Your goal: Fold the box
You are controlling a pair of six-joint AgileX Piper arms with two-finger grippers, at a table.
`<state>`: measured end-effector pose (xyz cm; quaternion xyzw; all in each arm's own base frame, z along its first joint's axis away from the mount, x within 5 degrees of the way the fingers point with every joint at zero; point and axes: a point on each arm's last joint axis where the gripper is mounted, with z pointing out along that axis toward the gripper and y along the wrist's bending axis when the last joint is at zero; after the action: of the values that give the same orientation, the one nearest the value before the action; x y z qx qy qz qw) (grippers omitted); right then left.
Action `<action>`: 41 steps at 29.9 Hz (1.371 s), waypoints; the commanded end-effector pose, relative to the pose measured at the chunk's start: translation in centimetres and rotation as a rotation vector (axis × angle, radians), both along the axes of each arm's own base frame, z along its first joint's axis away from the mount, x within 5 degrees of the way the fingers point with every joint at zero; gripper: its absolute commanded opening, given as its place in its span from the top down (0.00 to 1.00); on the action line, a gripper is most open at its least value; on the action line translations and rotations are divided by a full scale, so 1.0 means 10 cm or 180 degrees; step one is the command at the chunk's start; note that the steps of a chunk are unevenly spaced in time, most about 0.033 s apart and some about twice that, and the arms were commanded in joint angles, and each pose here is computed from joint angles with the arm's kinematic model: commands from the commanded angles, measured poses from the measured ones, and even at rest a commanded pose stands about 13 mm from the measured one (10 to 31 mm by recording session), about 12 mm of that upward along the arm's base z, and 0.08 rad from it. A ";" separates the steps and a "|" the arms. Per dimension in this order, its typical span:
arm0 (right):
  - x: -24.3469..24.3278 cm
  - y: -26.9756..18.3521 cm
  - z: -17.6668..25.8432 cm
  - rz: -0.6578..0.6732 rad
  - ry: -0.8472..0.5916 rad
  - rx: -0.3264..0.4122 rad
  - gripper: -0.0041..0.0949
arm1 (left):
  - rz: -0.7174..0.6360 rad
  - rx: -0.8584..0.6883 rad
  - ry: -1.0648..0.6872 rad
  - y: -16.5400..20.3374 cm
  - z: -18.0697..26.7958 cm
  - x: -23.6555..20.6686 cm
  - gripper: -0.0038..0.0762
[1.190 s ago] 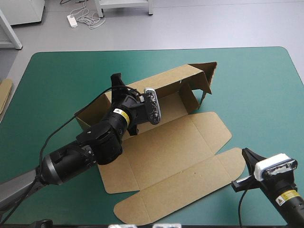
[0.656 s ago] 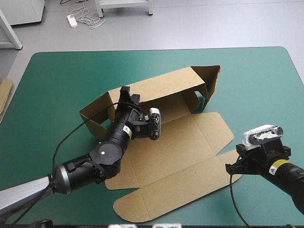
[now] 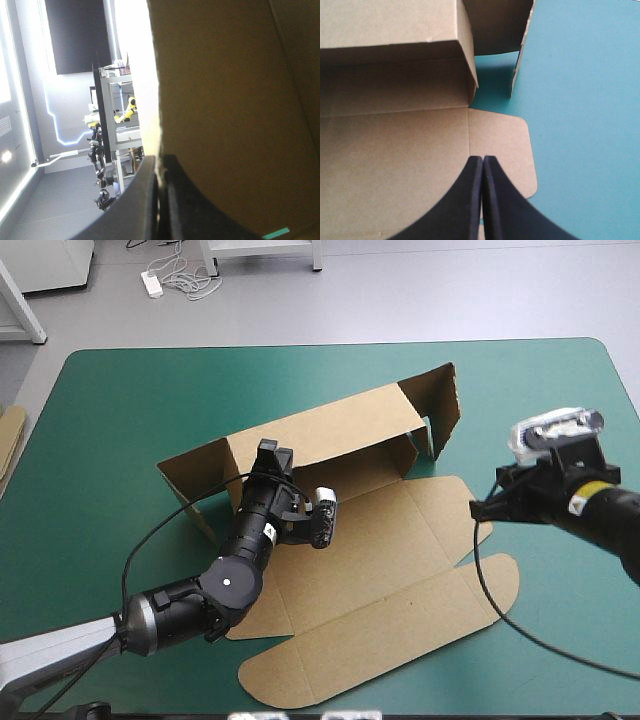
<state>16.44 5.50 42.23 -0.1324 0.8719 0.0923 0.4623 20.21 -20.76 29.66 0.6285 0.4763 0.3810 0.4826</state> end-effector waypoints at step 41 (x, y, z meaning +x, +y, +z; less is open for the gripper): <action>2.81 0.58 -0.01 -0.0168 0.0489 -0.0034 0.96 | 0.0251 -0.0354 -0.0076 0.21 0.16 0.19 0.96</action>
<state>46.31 12.45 38.04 -0.1123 0.9269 0.0727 0.3506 22.19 -18.98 29.43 0.5976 0.5257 0.3643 0.4835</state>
